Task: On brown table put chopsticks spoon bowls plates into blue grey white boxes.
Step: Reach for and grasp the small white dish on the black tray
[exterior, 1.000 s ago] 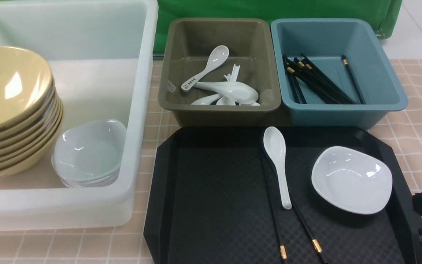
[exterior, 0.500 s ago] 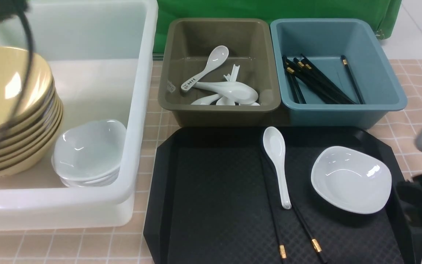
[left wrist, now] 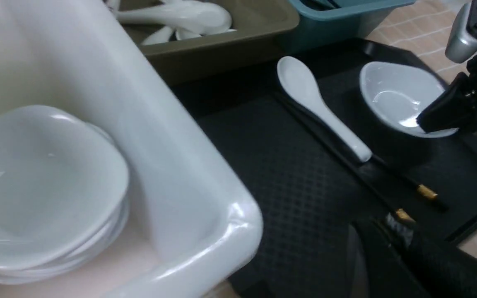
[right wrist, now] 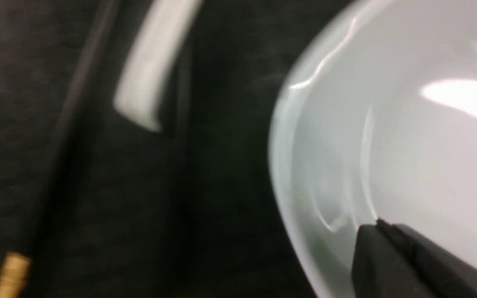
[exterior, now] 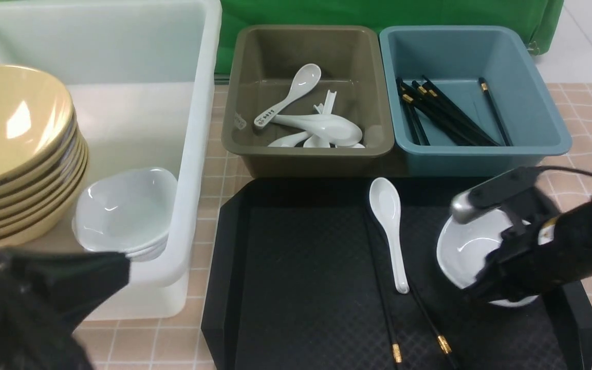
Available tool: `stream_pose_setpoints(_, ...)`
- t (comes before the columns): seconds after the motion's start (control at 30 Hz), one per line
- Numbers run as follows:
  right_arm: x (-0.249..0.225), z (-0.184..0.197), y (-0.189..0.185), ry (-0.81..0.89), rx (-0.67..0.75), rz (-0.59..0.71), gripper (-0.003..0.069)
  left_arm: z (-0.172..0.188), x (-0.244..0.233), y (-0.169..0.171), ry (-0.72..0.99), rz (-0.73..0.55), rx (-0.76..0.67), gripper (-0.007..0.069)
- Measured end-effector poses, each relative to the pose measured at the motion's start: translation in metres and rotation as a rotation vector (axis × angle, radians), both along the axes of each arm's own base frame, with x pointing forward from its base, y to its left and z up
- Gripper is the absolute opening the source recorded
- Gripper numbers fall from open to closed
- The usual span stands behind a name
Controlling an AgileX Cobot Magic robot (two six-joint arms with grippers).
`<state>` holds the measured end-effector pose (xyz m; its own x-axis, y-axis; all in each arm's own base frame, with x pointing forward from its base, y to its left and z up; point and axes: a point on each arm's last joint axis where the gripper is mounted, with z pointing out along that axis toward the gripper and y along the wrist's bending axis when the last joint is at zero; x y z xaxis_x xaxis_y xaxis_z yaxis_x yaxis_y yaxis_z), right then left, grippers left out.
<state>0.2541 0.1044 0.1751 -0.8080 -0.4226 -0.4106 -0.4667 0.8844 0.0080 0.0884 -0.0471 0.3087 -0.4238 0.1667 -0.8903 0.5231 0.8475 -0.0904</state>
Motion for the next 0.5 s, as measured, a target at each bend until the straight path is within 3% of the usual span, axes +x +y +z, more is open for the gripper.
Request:
stream_pose_setpoints(0.13, -0.002, 0.009, 0.032, -0.029, 0.02, 0.102, 0.0074, -0.011, -0.015, 0.007, -0.116, 0.062, 0.039, -0.0008)
stream_pose_setpoints(0.3, 0.01, 0.037, 0.046, -0.057, 0.037, 0.135, 0.0186, -0.027, -0.017, 0.012, -0.16, 0.119, 0.038, -0.0008)
stream_pose_setpoints(0.47, 0.027, 0.052, 0.022, -0.043, -0.006, 0.08, 0.0356, -0.041, -0.014, 0.015, -0.16, 0.16, 0.037, -0.0008)
stream_pose_setpoints(0.5, 0.034, 0.05, 0.009, -0.027, -0.017, 0.032, 0.0419, -0.041, -0.013, 0.015, -0.169, 0.17, 0.035, -0.0008)
